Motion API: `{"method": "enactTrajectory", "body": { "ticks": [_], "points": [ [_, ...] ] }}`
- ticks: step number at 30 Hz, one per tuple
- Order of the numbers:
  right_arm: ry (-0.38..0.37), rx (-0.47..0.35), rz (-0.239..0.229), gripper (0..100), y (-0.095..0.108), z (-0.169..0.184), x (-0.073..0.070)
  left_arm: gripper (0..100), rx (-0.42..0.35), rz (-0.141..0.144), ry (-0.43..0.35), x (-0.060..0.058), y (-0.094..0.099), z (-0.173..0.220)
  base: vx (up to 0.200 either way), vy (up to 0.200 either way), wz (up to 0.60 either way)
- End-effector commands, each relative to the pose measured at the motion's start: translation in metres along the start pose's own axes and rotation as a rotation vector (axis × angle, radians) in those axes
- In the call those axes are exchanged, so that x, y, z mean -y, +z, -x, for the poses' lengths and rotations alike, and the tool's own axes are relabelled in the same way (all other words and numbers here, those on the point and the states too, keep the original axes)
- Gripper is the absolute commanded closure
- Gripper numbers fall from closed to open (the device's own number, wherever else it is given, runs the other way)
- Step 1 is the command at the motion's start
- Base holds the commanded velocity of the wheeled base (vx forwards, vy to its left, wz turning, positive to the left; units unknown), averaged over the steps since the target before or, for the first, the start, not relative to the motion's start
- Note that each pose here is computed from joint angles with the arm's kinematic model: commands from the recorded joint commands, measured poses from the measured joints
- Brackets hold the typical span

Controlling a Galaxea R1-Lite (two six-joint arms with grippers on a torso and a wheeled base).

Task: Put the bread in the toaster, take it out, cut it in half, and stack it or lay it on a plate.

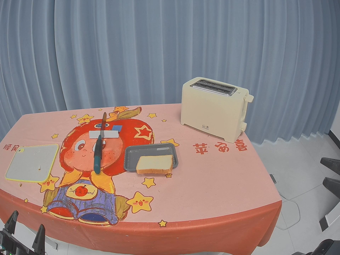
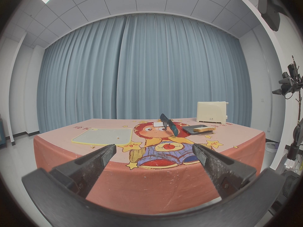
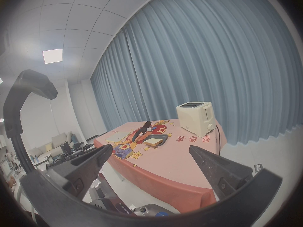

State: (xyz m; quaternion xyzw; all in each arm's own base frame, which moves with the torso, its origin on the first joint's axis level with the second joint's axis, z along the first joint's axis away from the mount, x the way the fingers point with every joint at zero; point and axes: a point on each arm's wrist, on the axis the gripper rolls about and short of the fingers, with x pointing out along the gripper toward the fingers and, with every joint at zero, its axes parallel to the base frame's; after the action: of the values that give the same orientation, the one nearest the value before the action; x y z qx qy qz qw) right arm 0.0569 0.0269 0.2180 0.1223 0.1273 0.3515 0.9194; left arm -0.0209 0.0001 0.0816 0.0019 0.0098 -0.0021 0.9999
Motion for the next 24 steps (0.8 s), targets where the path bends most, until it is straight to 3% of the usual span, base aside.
{"method": "enactTrajectory", "body": {
  "ticks": [1, 6, 11, 24],
  "points": [
    [0.037, -0.080, -0.021, 0, 0.004, -0.020, 0.004, 0, -0.019, -0.001, 0.000, 0.000, -0.005, -0.001, 0.000, 0.000, 0.00],
    [0.088, -0.099, 0.020, 0, 0.002, -0.020, -0.002, 0, -0.019, -0.001, 0.000, 0.000, -0.005, -0.001, 0.000, 0.000, 0.00],
    [0.028, -0.083, 0.049, 0, 0.001, -0.021, -0.006, 0, -0.019, 0.001, 0.001, 0.000, -0.005, -0.001, 0.000, 0.000, 0.00],
    [0.008, -0.131, 0.037, 0, -0.008, -0.026, -0.004, 0, -0.019, -0.001, 0.001, 0.000, -0.005, -0.001, 0.000, 0.000, 0.00]
  ]
}}
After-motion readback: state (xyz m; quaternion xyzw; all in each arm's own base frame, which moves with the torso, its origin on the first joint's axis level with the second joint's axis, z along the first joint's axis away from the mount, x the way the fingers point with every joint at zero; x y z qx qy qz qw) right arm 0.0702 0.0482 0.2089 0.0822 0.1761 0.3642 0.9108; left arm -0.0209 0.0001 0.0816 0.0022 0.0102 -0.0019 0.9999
